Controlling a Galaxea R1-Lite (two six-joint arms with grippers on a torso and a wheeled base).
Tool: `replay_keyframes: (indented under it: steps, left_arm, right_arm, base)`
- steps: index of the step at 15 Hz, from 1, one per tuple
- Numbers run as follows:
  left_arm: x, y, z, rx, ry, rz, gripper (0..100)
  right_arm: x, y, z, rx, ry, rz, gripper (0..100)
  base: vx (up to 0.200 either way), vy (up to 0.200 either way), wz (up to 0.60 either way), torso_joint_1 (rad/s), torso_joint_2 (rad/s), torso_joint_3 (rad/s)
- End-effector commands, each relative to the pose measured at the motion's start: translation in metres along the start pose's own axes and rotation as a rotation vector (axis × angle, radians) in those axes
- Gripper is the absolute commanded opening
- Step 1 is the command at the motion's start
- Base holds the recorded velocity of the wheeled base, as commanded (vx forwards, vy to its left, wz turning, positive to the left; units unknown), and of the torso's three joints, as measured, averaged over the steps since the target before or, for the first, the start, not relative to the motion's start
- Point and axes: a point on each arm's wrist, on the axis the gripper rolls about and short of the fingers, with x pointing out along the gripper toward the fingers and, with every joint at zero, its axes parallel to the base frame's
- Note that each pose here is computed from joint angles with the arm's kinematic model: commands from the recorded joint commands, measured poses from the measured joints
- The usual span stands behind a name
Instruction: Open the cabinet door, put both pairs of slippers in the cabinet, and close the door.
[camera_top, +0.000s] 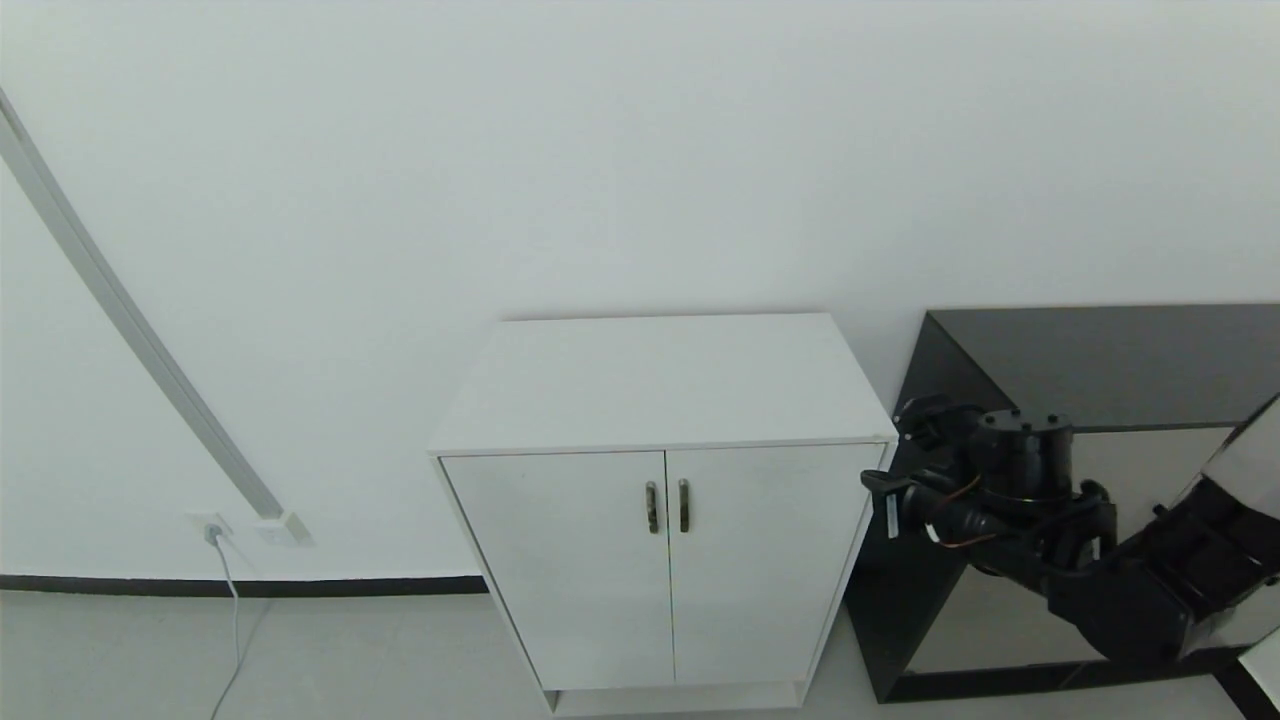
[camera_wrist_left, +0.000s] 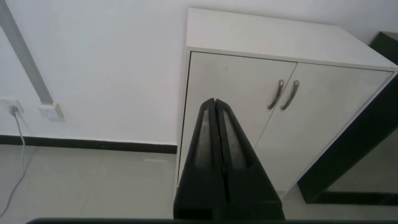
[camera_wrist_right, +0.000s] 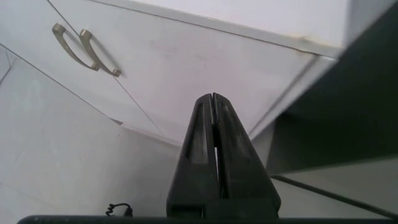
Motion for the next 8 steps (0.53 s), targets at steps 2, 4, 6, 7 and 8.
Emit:
replay_keyframes:
  steps: [2, 4, 6, 7, 8]
  left_arm:
    - [0.0, 0.0, 0.0, 0.0, 0.001, 0.0, 0]
    - [0.0, 0.0, 0.0, 0.0, 0.001, 0.0, 0]
    - [0.0, 0.0, 0.0, 0.0, 0.001, 0.0, 0]
    - [0.0, 0.0, 0.0, 0.0, 0.001, 0.0, 0]
    - [0.0, 0.0, 0.0, 0.0, 0.001, 0.0, 0]
  right_arm:
    - [-0.049, -0.011, 0.018, 0.007, -0.07, -0.032, 0]
    - [-0.084, -0.02, 0.018, 0.017, -0.095, -0.067, 0]
    - [-0.105, -0.027, 0.016, 0.024, -0.108, -0.097, 0]
    - [-0.119, -0.032, 0.013, 0.031, -0.115, -0.119, 0]
    - [-0.129, -0.034, 0.011, 0.034, -0.121, -0.135, 0]
  base:
    - [0.0, 0.0, 0.0, 0.0, 0.0, 0.0]
    - [0.0, 0.0, 0.0, 0.0, 0.0, 0.0]
    - [0.0, 0.0, 0.0, 0.0, 0.0, 0.0]
    - [0.0, 0.0, 0.0, 0.0, 0.0, 0.0]
    - [0.0, 0.0, 0.0, 0.0, 0.0, 0.0]
